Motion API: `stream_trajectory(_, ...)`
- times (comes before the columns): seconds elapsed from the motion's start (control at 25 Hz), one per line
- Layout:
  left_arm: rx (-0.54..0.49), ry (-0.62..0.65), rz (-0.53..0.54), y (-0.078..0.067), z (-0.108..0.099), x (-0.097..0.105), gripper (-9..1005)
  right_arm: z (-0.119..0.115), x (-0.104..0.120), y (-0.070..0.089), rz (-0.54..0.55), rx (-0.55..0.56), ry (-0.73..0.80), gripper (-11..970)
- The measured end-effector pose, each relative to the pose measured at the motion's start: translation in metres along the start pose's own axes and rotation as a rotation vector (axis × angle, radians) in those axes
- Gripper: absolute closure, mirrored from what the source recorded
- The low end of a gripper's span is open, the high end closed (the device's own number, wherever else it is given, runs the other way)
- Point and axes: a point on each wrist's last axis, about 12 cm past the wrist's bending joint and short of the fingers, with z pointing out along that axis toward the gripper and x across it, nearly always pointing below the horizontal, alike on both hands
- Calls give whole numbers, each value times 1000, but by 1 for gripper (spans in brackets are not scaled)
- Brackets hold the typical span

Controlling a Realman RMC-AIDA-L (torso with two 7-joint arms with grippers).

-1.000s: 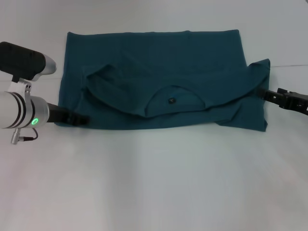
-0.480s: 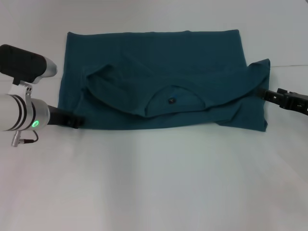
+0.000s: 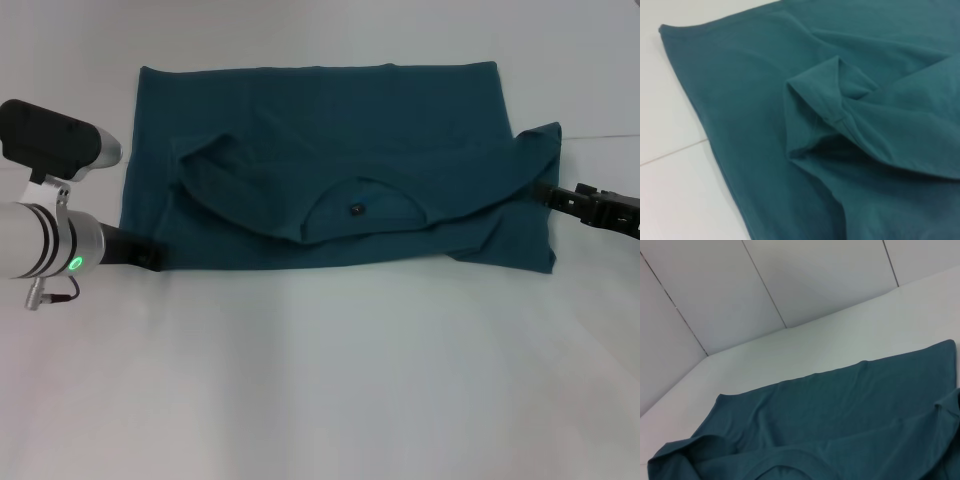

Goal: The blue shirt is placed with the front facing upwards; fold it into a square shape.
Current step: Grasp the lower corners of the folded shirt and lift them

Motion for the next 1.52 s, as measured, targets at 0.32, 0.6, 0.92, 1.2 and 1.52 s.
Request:
stream_trajectory(0.32, -8, -7, -4, 2, 0, 0, 922, 0, 0, 0, -1, -1, 0, 93)
stream_trajectory(0.6, -13, -8, -5, 3, -1, 1, 964, 1, -1, 0, -3, 1, 1, 93)
stream_trajectory(0.92, -12, -1, -4, 4, -1, 5, 963, -17, -3, -16, 48, 28, 2, 94)
stream_trajectory(1.2, -12, 0, -1, 2, -1, 7, 962, -33, 0, -28, 55, 51, 67, 94)
stream_trajectory(1.52, -11, -7, 19, -1, 0, 5, 962, -31, 8, -30, 8, 76, 176, 94)
